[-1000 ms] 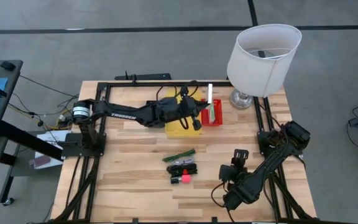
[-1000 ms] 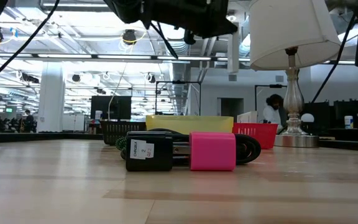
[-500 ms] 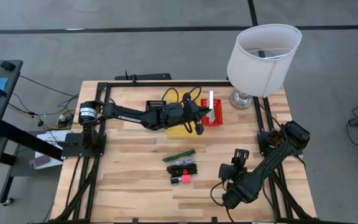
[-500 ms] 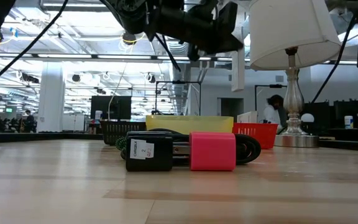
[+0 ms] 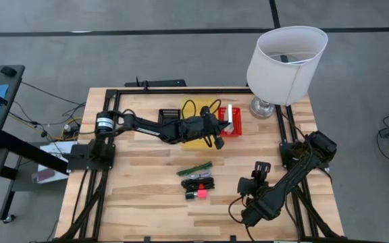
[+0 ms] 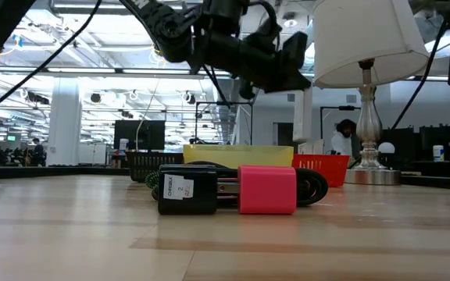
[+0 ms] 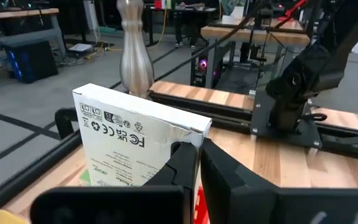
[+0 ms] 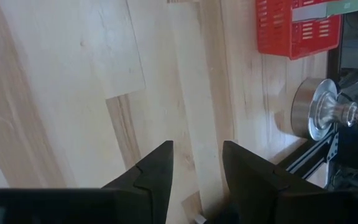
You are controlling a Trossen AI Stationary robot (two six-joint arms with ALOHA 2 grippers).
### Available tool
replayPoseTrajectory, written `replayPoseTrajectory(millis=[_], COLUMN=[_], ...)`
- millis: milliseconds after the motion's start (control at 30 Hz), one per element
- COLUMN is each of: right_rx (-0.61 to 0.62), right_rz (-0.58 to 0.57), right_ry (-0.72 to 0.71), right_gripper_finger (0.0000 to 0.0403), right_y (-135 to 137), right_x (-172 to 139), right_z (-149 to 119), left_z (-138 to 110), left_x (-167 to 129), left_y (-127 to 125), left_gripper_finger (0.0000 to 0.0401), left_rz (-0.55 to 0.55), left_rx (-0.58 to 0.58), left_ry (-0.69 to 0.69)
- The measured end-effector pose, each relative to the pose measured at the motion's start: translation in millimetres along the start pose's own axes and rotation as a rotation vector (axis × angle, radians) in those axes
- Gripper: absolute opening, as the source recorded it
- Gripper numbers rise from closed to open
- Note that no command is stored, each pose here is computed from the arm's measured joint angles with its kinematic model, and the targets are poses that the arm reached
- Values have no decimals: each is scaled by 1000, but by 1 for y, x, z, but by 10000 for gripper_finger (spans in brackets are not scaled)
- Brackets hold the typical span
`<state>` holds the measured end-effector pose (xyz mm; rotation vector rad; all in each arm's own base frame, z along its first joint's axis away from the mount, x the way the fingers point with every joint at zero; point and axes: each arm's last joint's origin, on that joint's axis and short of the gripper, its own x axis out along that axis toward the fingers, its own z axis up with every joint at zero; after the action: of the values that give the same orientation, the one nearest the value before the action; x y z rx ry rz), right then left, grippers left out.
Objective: Pick and place items into bin
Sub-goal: Put the white and green card reader box into the red bin
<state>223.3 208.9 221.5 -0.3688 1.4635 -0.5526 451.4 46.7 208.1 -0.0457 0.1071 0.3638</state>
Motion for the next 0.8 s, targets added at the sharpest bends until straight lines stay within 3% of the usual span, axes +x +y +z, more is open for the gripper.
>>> replayPoseTrajectory(millis=[500,800], right_rx=[4,7], right_rz=[0,0], right_ry=[0,0], right_gripper_finger=[135,135], right_y=[0,0], right_x=[0,0], right_z=[0,0], left_z=[-4,-4], left_x=[3,3], left_y=[0,0], left_gripper_finger=[1,39], left_rz=[-1,0], left_rx=[-15,-20], left_ry=[-4,-8])
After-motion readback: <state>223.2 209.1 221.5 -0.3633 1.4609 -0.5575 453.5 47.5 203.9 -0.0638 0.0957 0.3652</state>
